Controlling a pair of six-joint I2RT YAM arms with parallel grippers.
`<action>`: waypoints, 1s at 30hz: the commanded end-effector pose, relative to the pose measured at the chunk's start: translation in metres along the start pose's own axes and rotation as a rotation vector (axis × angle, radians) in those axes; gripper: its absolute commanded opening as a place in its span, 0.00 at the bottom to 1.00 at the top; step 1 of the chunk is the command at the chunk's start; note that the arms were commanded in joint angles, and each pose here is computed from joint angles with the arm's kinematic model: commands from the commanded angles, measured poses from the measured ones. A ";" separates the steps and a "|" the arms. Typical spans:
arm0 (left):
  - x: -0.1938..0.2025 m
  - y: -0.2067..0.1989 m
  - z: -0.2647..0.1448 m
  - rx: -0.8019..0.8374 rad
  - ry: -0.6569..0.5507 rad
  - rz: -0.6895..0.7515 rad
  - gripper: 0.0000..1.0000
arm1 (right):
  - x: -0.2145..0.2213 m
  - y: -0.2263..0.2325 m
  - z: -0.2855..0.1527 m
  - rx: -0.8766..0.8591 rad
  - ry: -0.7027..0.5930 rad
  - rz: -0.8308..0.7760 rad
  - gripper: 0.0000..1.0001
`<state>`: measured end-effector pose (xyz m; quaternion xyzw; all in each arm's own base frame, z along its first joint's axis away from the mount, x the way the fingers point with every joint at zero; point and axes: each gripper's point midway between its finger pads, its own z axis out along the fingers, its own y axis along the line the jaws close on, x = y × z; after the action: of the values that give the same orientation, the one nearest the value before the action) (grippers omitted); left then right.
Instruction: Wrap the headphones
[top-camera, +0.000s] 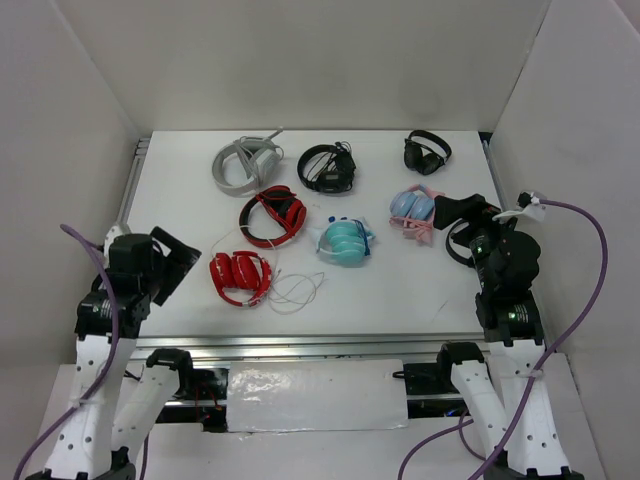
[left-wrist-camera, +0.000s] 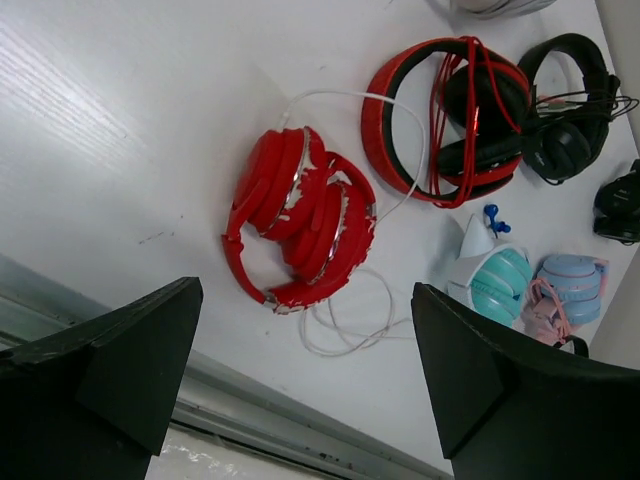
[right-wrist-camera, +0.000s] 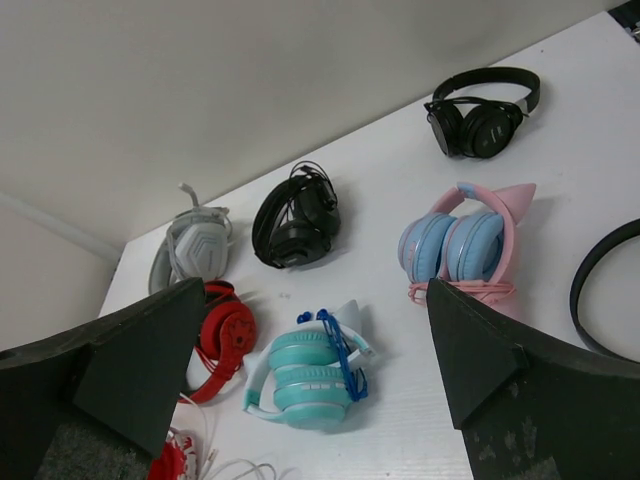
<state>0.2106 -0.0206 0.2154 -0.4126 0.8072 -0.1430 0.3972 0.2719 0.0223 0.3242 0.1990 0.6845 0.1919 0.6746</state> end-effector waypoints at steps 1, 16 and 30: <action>0.030 0.022 -0.001 -0.044 0.096 -0.036 0.99 | -0.012 0.008 -0.002 -0.026 -0.034 0.001 1.00; 0.126 0.072 0.049 -0.092 0.330 -0.120 0.96 | 0.008 -0.015 0.013 0.078 0.001 0.087 1.00; 0.136 0.053 0.107 -0.142 0.284 -0.064 0.75 | 0.033 -0.016 0.008 0.030 0.060 0.066 1.00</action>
<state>0.1846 -0.0800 0.0302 -0.4361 0.8683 -0.1356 0.1936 0.2794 0.0175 0.2859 0.2564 0.6990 0.1966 0.6379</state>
